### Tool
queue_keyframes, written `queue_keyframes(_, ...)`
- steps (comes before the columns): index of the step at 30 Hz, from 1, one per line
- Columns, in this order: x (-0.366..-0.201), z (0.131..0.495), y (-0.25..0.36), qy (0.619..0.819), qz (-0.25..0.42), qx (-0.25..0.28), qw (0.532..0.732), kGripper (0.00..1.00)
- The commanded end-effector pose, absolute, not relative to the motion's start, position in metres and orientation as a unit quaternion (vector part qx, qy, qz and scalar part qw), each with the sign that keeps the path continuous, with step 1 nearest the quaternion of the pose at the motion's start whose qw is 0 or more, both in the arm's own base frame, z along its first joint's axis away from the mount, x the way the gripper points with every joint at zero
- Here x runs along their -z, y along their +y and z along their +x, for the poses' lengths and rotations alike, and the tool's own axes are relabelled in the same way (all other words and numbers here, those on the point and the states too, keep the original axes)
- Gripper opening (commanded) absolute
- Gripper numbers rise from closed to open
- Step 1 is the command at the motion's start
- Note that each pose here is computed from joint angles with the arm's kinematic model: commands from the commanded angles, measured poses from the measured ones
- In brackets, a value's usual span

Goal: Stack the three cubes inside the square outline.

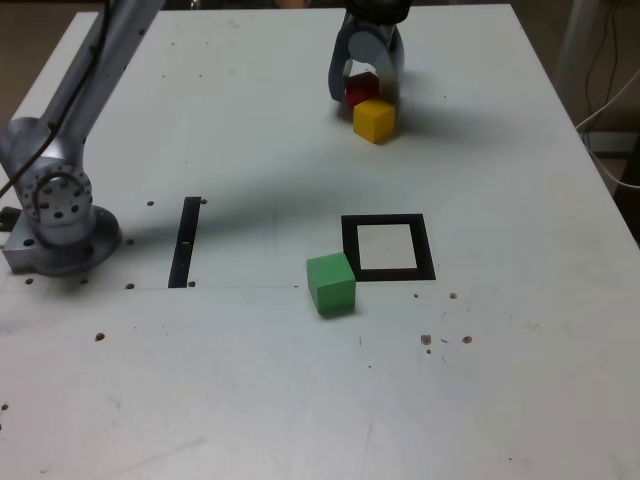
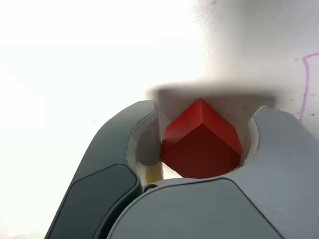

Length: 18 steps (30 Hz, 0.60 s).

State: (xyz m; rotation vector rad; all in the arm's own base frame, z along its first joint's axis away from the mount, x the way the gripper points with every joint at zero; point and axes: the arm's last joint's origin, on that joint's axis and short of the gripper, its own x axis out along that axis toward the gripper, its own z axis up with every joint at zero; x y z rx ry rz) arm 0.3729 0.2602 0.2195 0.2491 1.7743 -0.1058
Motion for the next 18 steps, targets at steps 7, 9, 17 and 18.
queue_keyframes(7,-0.245,0.367,0.253,0.76,0.112,0.042,0.639,0.39)
queue_keyframes(9,-0.252,0.366,0.25,0.757,0.113,0.041,0.643,0.39)
queue_keyframes(17,-0.281,0.361,0.228,0.743,0.111,0.039,0.658,0.39)
queue_keyframes(18,-0.285,0.361,0.224,0.742,0.111,0.037,0.66,0.39)
